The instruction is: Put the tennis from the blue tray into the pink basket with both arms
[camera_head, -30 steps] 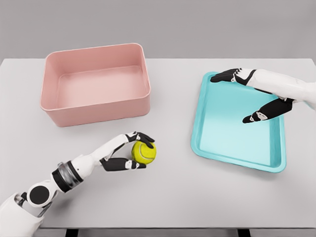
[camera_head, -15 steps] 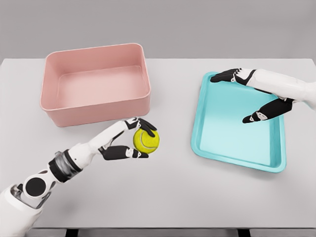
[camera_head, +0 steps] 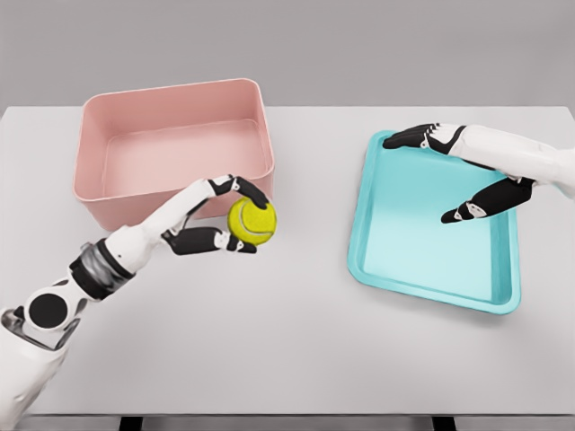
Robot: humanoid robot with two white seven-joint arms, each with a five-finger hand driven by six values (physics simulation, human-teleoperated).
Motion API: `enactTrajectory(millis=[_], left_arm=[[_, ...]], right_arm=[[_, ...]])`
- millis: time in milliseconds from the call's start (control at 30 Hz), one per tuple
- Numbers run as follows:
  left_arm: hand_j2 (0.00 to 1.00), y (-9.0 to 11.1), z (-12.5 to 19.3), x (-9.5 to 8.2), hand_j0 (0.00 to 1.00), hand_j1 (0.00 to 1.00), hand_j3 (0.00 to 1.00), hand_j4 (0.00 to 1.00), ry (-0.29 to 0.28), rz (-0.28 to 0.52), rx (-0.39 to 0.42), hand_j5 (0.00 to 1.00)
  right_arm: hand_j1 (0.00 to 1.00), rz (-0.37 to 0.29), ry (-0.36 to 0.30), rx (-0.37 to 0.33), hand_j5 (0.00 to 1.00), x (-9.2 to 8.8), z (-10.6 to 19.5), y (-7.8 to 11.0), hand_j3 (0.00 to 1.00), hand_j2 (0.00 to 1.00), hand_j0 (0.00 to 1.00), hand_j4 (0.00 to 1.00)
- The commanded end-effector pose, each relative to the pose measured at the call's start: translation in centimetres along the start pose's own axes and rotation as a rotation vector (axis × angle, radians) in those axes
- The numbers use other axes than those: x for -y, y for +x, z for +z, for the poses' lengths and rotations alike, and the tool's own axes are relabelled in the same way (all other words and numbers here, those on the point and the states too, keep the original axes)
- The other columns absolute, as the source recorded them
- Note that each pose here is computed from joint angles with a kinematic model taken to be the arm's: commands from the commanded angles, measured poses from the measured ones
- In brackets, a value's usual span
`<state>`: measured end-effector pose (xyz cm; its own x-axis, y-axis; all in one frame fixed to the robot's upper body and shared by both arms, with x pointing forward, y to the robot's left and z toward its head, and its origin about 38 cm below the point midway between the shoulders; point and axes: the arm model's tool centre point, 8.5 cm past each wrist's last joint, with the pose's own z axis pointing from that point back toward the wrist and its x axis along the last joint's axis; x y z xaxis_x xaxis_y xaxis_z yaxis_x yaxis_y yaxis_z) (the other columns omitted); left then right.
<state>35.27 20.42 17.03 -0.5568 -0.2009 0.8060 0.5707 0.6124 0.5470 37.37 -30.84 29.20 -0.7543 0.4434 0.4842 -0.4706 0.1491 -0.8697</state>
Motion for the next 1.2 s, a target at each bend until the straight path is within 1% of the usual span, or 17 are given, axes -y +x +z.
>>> enactTrajectory(millis=[0,200,267,333,433,467,567,700,733,800,833,933,967,1033,1067,1133,1167], left_arm=[[0.49,0.1,0.1,-0.7,0.49,0.49,0.49,0.49,0.017,-0.003,-0.001,0.49],[0.49,0.3,0.4,-2.7,0.49,0.49,0.49,0.49,0.055,-0.033,-0.003,0.49],[0.49,0.3,0.3,-3.5,0.49,0.49,0.49,0.49,0.067,-0.040,-0.021,0.49],[0.49,0.2,0.2,-3.9,0.49,0.49,0.49,0.49,0.073,-0.041,-0.034,0.49],[0.49,0.5,0.3,-5.2,0.49,0.49,0.49,0.49,0.101,-0.057,-0.039,0.49],[0.49,0.4,0.4,-5.3,0.49,0.49,0.49,0.49,0.105,-0.054,-0.049,0.49],[0.48,0.5,0.8,-6.8,0.48,0.48,0.48,0.48,0.143,-0.072,-0.057,0.48],[0.48,0.2,0.8,-8.4,0.48,0.48,0.48,0.48,0.173,-0.075,-0.101,0.48],[0.48,0.4,0.8,-9.2,0.48,0.48,0.48,0.48,0.190,-0.084,-0.104,0.48],[0.48,0.2,1.2,-9.9,0.48,0.48,0.48,0.48,0.209,-0.088,-0.114,0.48],[0.48,-0.4,1.4,-10.1,0.48,0.48,0.48,0.48,0.217,-0.084,-0.131,0.48],[0.48,-1.3,1.3,-11.2,0.48,0.48,0.48,0.48,0.233,-0.084,-0.155,0.48],[0.49,-1.6,1.4,-11.5,0.49,0.49,0.49,0.49,0.238,-0.083,-0.163,0.49],[0.49,-2.1,1.6,-11.7,0.49,0.49,0.49,0.49,0.244,-0.079,-0.179,0.49],[0.50,-1.9,1.5,-11.9,0.50,0.50,0.50,0.50,0.245,-0.085,-0.174,0.50],[0.51,-2.2,1.5,-12.2,0.51,0.51,0.51,0.51,0.250,-0.082,-0.188,0.51],[0.53,-2.3,1.5,-12.3,0.53,0.53,0.53,0.53,0.250,-0.081,-0.192,0.53]], right_arm=[[1.00,-0.007,-0.003,0.002,1.00,0.0,-0.1,0.0,1.00,1.00,1.00,1.00],[1.00,-0.006,-0.005,0.001,1.00,0.1,0.0,0.0,1.00,1.00,1.00,1.00],[1.00,-0.006,-0.006,0.004,1.00,0.1,-0.1,0.1,1.00,1.00,1.00,1.00],[1.00,-0.007,-0.004,0.001,1.00,0.1,0.0,0.0,1.00,1.00,1.00,1.00],[1.00,-0.006,-0.004,0.002,1.00,0.1,0.0,0.0,1.00,1.00,1.00,1.00],[1.00,-0.006,-0.004,0.002,1.00,0.1,0.0,0.0,1.00,1.00,1.00,1.00],[1.00,-0.006,-0.004,0.002,1.00,0.1,0.0,0.0,1.00,1.00,1.00,1.00],[1.00,-0.004,-0.004,0.001,1.00,0.1,0.0,0.0,1.00,1.00,1.00,1.00],[1.00,-0.005,-0.003,0.001,1.00,0.1,0.0,0.0,1.00,1.00,1.00,1.00],[1.00,-0.005,-0.005,0.002,1.00,0.1,0.0,0.0,1.00,1.00,1.00,1.00],[1.00,-0.006,-0.004,0.002,1.00,0.1,0.0,0.0,1.00,1.00,1.00,1.00],[1.00,-0.014,0.005,0.004,1.00,-0.3,-0.2,0.0,1.00,1.00,1.00,1.00],[1.00,-0.009,0.001,0.002,1.00,-0.1,-0.1,0.0,1.00,1.00,1.00,1.00],[1.00,-0.004,-0.004,0.002,1.00,0.1,0.0,0.1,1.00,1.00,1.00,1.00],[1.00,-0.003,-0.005,0.002,1.00,0.2,0.0,0.1,1.00,1.00,1.00,1.00],[1.00,-0.003,-0.005,0.001,1.00,0.2,0.0,0.1,1.00,1.00,1.00,1.00],[1.00,-0.004,-0.006,0.002,1.00,0.2,0.0,0.1,1.00,1.00,1.00,1.00]])
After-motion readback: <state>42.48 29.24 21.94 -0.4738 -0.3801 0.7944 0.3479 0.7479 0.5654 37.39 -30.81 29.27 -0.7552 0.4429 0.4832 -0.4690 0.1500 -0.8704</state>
